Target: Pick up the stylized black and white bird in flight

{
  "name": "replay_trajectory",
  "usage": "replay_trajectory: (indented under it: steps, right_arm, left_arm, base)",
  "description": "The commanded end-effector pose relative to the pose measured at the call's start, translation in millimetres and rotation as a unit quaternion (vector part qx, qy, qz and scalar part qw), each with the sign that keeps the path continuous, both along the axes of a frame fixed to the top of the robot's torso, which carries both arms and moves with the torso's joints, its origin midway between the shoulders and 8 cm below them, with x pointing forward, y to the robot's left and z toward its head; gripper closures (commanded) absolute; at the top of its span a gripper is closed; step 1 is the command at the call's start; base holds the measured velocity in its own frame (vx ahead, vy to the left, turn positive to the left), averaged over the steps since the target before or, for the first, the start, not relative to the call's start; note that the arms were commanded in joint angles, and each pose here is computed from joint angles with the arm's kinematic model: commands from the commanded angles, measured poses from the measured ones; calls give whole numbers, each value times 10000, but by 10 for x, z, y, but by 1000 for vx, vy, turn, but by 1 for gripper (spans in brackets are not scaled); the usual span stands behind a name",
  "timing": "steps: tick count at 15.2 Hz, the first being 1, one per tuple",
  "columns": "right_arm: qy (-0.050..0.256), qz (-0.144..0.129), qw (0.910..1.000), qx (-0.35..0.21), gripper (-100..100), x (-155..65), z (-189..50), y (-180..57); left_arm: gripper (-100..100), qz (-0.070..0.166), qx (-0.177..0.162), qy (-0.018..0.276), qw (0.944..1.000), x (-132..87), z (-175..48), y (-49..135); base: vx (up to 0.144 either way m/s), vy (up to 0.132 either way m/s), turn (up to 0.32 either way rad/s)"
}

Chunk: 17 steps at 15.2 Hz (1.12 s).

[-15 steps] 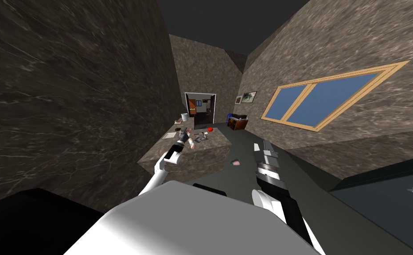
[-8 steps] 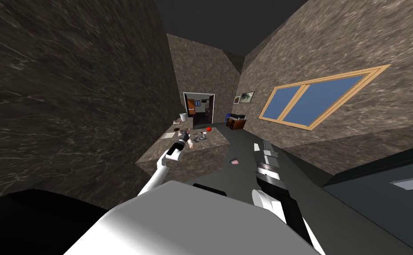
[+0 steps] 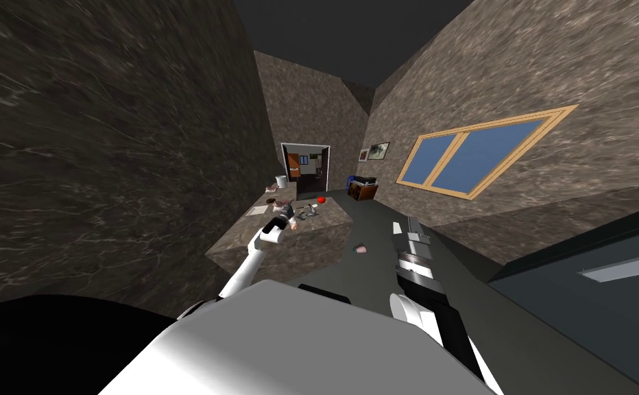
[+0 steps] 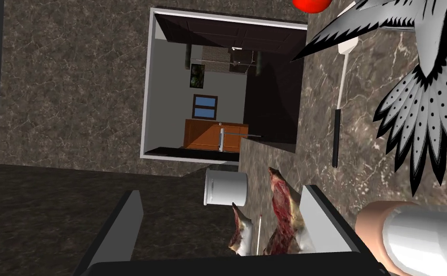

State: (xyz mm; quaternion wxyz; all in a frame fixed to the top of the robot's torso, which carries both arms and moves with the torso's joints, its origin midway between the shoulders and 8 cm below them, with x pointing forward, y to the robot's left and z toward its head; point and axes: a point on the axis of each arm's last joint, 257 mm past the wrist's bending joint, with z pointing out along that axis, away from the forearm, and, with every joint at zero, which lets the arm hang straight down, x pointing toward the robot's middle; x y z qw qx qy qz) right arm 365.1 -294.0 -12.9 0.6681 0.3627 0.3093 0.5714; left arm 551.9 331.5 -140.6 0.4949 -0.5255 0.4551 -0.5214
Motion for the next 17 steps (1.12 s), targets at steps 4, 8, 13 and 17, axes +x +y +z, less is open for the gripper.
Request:
replay_trajectory:
  steps: [4,8,13,17]
  right_arm:
    - [0,0,10000,0,0,0,0,0]
    - [0,0,10000,0,0,0,0,0]
    - [0,0,10000,0,0,0,0,0]
    - [0,0,10000,0,0,0,0,0]
  left_arm:
    - [-100,75,-210,562,9982,155,-259,76]
    - [-100,121,-346,947,9948,231,-437,113]
    - [-100,185,-622,1480,9868,368,-658,158]
    - [-100,217,-774,1871,9791,401,-827,168]
  base:
    - [-7,-19,-50]
    - [-1,-15,-34]
    - [5,-15,-38]
    - [11,-9,-24]
